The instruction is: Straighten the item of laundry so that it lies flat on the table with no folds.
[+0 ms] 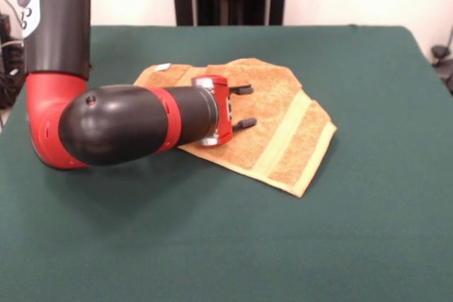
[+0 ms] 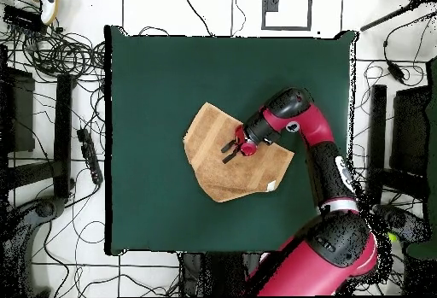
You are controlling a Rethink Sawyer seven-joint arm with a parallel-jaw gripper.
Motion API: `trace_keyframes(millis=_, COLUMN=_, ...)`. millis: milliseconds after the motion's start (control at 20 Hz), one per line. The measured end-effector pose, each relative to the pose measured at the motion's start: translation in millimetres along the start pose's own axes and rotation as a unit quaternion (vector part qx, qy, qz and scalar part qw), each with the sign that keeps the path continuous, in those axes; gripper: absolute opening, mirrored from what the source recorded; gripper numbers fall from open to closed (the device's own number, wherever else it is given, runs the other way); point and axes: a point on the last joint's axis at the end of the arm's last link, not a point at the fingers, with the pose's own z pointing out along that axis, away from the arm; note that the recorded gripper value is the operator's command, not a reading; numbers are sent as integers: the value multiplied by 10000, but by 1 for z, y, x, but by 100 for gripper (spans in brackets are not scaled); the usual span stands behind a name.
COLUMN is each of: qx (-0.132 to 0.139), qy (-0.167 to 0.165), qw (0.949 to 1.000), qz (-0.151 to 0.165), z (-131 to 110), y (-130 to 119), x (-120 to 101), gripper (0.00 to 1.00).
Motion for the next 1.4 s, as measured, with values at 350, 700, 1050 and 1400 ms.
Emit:
trace_keyframes(millis=350, qx=-254, qy=157, qw=9937, qz=-1083, z=-2, y=-6, x=4, gripper=100)
trace_keyframes(millis=700, qx=-446, qy=207, qw=9766, qz=-2095, z=-3, y=-12, x=8, gripper=100)
trace_keyframes(millis=1050, qx=-679, qy=290, qw=9379, qz=-3390, z=-8, y=-22, x=10, gripper=100)
trace_keyframes(millis=1400, qx=-857, qy=350, qw=9040, qz=-4174, z=-18, y=-29, x=7, gripper=100)
